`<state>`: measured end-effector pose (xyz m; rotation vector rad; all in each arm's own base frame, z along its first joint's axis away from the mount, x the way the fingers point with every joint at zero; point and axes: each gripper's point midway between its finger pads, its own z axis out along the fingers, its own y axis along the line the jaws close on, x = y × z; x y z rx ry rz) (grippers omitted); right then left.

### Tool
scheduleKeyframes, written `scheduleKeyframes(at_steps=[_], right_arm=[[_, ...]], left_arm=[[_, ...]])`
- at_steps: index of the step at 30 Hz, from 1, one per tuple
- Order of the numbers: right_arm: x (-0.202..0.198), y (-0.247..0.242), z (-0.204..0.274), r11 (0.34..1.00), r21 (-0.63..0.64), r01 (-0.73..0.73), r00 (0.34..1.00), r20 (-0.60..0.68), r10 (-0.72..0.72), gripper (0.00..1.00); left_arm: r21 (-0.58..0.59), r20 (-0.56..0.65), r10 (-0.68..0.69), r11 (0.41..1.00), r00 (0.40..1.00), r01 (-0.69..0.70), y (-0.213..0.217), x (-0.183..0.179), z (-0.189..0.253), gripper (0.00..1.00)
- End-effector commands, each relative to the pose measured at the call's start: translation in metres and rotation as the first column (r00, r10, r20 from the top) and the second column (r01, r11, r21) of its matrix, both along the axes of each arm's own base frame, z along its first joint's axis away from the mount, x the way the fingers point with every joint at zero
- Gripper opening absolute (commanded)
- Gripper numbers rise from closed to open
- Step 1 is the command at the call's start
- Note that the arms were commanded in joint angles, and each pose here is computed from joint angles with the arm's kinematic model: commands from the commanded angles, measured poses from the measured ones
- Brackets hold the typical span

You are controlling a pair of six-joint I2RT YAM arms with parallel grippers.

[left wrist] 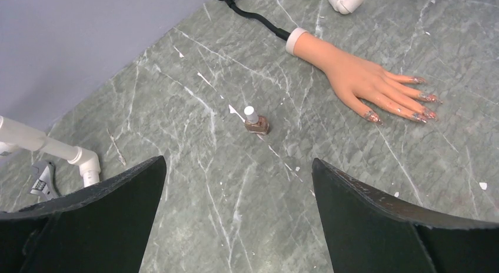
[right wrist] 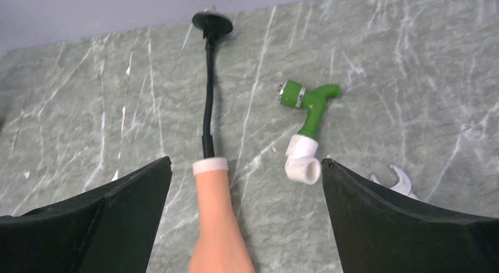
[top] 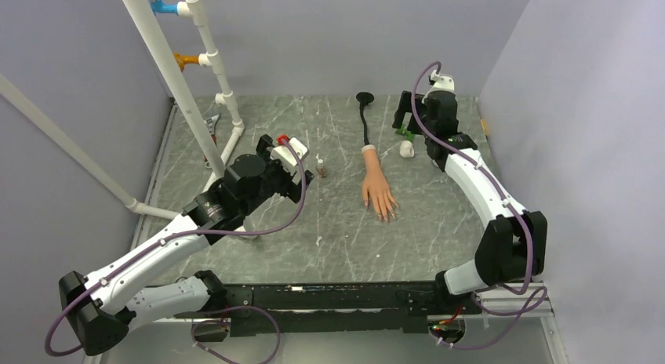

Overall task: Paint the nails
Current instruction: Pick up the nail polish bottle from the center of the board.

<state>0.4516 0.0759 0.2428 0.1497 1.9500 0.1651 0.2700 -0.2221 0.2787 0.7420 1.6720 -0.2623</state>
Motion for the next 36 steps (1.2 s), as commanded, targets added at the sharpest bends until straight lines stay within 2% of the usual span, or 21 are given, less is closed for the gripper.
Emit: scheduleKeyframes(at_steps=[1, 5, 11, 14, 18, 20, 22, 24, 28, 33, 34, 36], right_arm=[[-0.017, 0.020, 0.029, 0.993, 0.072, -0.093, 0.991, 0.106, 0.085, 1.00], [-0.043, 0.040, 0.031, 0.981, 0.069, -0.180, 0.977, 0.132, 0.170, 1.00], [-0.079, 0.075, 0.017, 0.963, 0.016, -0.269, 0.959, 0.097, 0.266, 1.00], [-0.101, 0.101, 0.010, 0.925, 0.013, -0.379, 0.920, 0.116, 0.375, 1.00], [-0.132, 0.132, 0.008, 0.831, 0.006, -0.557, 0.816, 0.194, 0.545, 1.00], [-0.148, 0.147, 0.004, 0.756, -0.019, -0.654, 0.736, 0.214, 0.642, 1.00], [-0.156, 0.156, -0.004, 0.710, -0.023, -0.704, 0.692, 0.200, 0.693, 1.00], [-0.160, 0.162, -0.014, 0.687, -0.008, -0.727, 0.675, 0.178, 0.716, 1.00], [-0.154, 0.171, -0.027, 0.700, 0.071, -0.710, 0.702, 0.146, 0.697, 1.00], [-0.140, 0.189, -0.046, 0.681, 0.017, -0.732, 0.676, 0.136, 0.724, 0.99], [-0.136, 0.192, -0.050, 0.672, -0.007, -0.741, 0.666, 0.130, 0.735, 0.99], [-0.136, 0.205, -0.067, 0.589, -0.073, -0.805, 0.583, 0.095, 0.807, 0.99]], left_arm=[[-0.059, 0.060, -0.012, 0.998, 0.998, 0.016, -0.001, -0.003, 0.030, 0.99], [-0.068, 0.066, -0.014, 0.997, 0.998, 0.018, 0.000, -0.005, 0.033, 0.99], [-0.066, 0.069, -0.031, 0.997, 0.997, 0.035, -0.001, -0.007, 0.034, 1.00], [-0.065, 0.082, -0.055, 0.996, 0.995, 0.061, -0.002, -0.011, 0.036, 1.00], [-0.074, 0.116, -0.058, 0.995, 0.992, 0.067, -0.002, -0.011, 0.035, 0.99], [-0.056, 0.107, -0.048, 0.997, 0.993, 0.054, -0.002, -0.007, 0.029, 0.99], [-0.041, 0.076, -0.038, 0.998, 0.996, 0.041, -0.003, -0.004, 0.024, 0.99], [-0.034, 0.053, -0.031, 0.999, 0.998, 0.033, -0.005, -0.002, 0.020, 0.99], [-0.028, 0.027, -0.006, 1.000, 1.000, 0.007, -0.006, 0.004, 0.013, 0.99], [-0.029, 0.016, 0.008, 1.000, 1.000, -0.008, -0.006, 0.005, 0.012, 0.99], [-0.030, 0.018, 0.006, 1.000, 1.000, -0.005, -0.006, 0.004, 0.012, 0.99], [-0.033, 0.024, 0.000, 0.999, 1.000, 0.001, -0.005, 0.003, 0.013, 0.99]])
